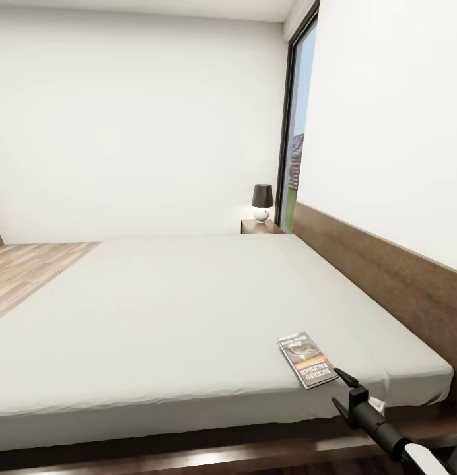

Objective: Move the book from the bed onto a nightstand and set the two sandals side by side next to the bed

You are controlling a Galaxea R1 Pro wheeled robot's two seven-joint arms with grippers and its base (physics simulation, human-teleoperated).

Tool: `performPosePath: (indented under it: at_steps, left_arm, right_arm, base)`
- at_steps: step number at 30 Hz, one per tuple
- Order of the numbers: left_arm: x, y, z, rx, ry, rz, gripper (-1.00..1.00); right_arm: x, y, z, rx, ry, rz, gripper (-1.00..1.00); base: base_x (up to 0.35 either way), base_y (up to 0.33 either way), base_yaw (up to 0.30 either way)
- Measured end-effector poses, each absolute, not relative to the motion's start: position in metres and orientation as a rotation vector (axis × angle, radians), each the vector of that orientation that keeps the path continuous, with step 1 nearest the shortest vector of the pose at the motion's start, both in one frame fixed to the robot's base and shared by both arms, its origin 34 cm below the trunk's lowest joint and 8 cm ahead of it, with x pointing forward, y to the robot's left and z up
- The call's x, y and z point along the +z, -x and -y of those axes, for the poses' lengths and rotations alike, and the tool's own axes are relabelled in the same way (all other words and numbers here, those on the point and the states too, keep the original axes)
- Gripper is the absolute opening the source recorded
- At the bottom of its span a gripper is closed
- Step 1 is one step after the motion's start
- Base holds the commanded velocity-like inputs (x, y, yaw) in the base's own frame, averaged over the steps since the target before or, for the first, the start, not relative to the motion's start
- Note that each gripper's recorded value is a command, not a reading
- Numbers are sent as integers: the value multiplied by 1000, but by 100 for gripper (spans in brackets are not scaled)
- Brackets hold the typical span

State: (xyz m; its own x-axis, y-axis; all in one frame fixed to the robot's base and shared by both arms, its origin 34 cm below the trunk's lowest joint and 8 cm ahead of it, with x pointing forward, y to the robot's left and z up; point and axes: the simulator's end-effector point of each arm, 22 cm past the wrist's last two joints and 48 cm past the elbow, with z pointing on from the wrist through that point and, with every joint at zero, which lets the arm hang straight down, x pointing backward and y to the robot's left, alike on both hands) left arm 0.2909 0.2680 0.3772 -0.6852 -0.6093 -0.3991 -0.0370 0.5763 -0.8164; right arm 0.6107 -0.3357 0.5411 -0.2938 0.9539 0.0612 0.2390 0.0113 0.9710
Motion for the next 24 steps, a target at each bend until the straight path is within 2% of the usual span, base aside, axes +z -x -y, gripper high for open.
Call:
performPosePath:
  at_steps: [24]
  left_arm:
    - [359,-287,-270,-1082,509,-2121,100]
  right_arm:
    - [520,-607,315,1370,-1254,-1604,100]
  base:
    - [0,0,0]
